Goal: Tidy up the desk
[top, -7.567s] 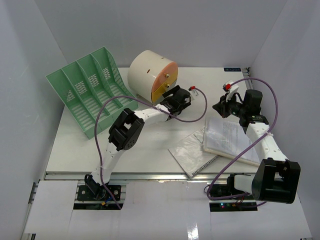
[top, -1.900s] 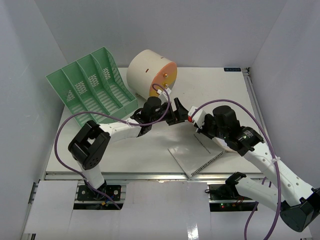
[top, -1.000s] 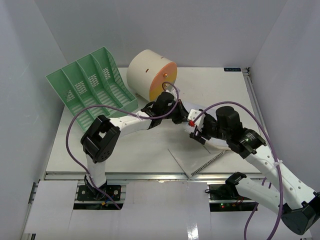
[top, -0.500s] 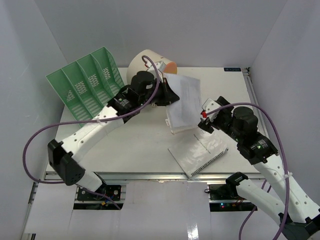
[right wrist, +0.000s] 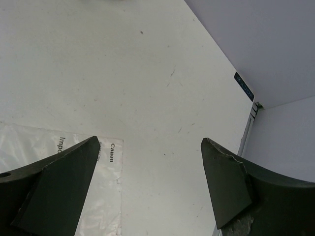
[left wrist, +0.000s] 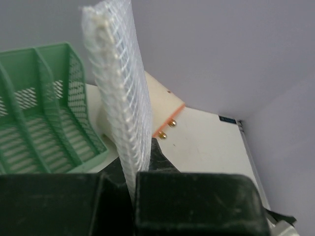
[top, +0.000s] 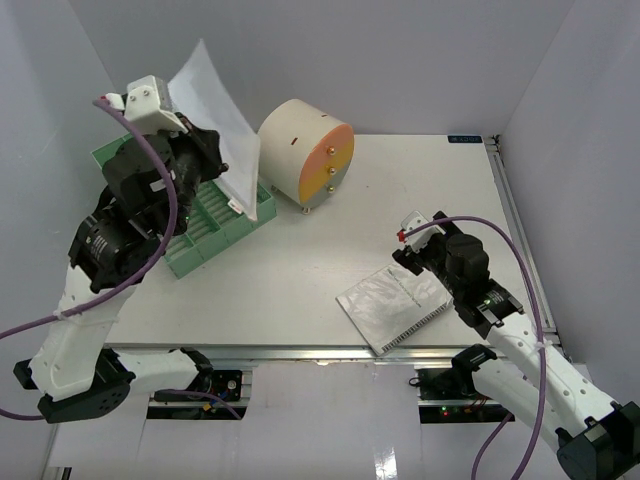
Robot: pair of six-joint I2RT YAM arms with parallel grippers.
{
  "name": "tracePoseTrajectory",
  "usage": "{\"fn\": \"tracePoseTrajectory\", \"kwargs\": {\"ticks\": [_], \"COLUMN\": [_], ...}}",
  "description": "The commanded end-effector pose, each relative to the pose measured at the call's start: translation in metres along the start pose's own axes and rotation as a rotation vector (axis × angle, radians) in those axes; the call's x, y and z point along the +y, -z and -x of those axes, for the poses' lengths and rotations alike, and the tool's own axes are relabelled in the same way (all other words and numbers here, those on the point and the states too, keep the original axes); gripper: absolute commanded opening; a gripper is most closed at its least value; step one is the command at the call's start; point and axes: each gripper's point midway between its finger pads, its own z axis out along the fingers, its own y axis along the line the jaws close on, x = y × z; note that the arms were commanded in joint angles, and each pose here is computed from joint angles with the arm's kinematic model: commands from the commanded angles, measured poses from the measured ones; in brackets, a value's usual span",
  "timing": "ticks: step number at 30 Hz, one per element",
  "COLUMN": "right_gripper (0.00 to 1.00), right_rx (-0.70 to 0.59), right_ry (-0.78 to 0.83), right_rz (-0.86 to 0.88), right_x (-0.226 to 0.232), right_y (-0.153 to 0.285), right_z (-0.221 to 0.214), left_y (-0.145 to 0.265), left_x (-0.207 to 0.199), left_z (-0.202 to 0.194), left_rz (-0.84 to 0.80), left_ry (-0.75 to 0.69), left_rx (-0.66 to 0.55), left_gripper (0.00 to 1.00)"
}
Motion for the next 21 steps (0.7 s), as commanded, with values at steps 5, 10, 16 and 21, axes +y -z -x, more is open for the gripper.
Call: {"fn": "tracePoseTrajectory", "kwargs": {"ticks": [5, 10, 16, 21], "right_gripper": [0.90, 0.90, 0.90, 0.90], "right_rx": [-0.110, -0.116, -0.120, -0.124], "right_ry": [-0.066, -0.082, -0.081, -0.079], "right_rz": [-0.119, -0.110, -0.119, -0.123], "right_x": [-0.025, -0.022, -0.023, -0.023], "right_y": [0.001, 0.001, 0.002, 0.003], "right_z": [0.026, 0.026, 0.026, 0.026], "left_y": [-0.001, -0.044, -0.085, -0.101], "left_x": [0.061, 0.076, 0.098, 0.097], "left_z": [0.025, -0.004, -0.045, -0.066], "left_rz": [0.352, 0.348, 0.326, 0.268], "left_ry": [-0.248, -0.265, -0.140, -0.056], "left_rx": [-0.080, 0.071, 0.249, 0.334], "left_gripper": [0.00, 0.00, 0.00, 0.00]}}
